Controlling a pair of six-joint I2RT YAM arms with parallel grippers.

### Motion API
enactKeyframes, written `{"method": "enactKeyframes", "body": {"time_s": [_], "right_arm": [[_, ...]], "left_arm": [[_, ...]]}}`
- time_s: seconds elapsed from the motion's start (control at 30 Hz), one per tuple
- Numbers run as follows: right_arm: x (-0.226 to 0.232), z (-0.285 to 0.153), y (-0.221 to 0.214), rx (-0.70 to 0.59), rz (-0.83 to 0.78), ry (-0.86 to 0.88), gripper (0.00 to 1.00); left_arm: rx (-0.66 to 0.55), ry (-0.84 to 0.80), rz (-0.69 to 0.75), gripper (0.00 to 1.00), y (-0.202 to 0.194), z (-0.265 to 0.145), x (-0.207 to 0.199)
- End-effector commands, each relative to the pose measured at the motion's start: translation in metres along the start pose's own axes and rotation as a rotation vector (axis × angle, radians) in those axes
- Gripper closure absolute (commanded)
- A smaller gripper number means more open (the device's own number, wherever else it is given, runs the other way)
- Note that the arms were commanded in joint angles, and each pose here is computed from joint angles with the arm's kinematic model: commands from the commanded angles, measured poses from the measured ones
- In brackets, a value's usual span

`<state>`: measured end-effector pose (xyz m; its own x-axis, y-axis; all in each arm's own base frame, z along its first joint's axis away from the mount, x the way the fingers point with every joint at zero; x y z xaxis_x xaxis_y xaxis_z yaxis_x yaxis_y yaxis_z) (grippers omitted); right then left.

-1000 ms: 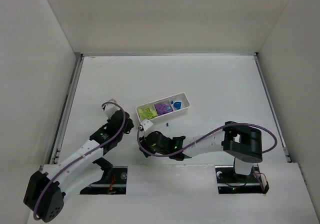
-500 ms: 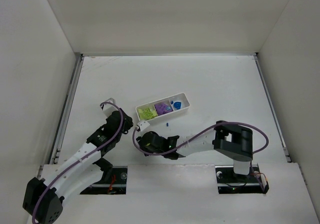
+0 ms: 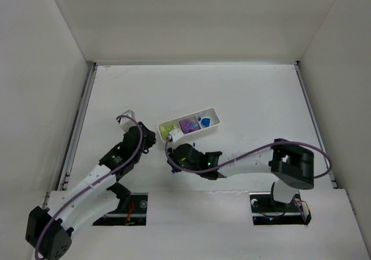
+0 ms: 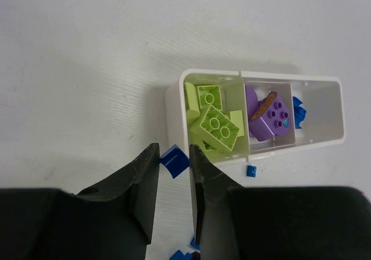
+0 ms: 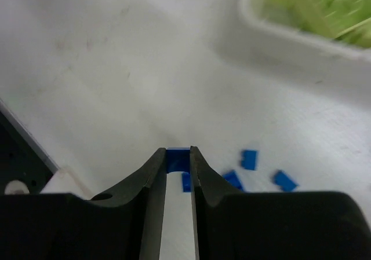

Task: Sort the legos into containers by color

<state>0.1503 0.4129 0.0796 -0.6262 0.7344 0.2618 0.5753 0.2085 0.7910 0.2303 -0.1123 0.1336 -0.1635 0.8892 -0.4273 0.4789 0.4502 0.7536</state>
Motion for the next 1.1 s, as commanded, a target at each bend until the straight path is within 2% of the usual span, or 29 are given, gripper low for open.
{"method": "enactKeyframes", "body": {"time_s": [0.0,0.23,0.43,0.53,0.63,0.7,0.87,1.07], "right_arm": [[-0.029,-0.019,0.066,-0.17,0.099,-0.033,0.74],[-0.157,-0.038,0.125,-0.332,0.257,-0.306,0.74],[-0.23,-0.031,0.129,-0.337,0.335,-0.465,0.74],[-0.241,-0.029,0.128,-0.336,0.348,-0.491,0.7],[-0.237,-0.031,0.133,-0.347,0.363,-0.467,0.53],[-0.231,-0.037,0.139,-0.369,0.366,-0.441,0.48],[-0.231,-0.066,0.14,-0.422,0.389,-0.453,0.49],[-0.243,-0.101,0.11,-0.463,0.466,-0.507,0.55]], "left_arm": [[-0.038,-0.082,-0.009,0.85,0.018,-0.004,-0.029],[-0.033,-0.174,0.017,0.85,0.019,-0.004,-0.072],[-0.016,-0.229,0.059,0.85,0.014,0.006,-0.108],[-0.009,-0.252,0.076,0.85,0.013,0.012,-0.125],[0.0,-0.277,0.095,0.84,0.009,0.021,-0.145],[0.009,-0.296,0.105,0.84,0.007,0.025,-0.158],[0.03,-0.336,0.13,0.84,-0.002,0.037,-0.187],[0.077,-0.366,0.167,0.83,-0.019,0.062,-0.218]]}}
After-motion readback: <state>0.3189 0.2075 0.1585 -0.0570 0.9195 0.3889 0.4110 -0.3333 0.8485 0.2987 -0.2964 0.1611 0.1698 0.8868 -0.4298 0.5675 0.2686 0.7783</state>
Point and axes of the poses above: each gripper's point midway between its finger pads, its own z axis out along the fingers, its own x axis along the line the jaws close on, y = z × x, the point moved 2 cm from there along -z, back along the fingers, and after that the axes turned 4 degrees about z, right-handed, at the moved point
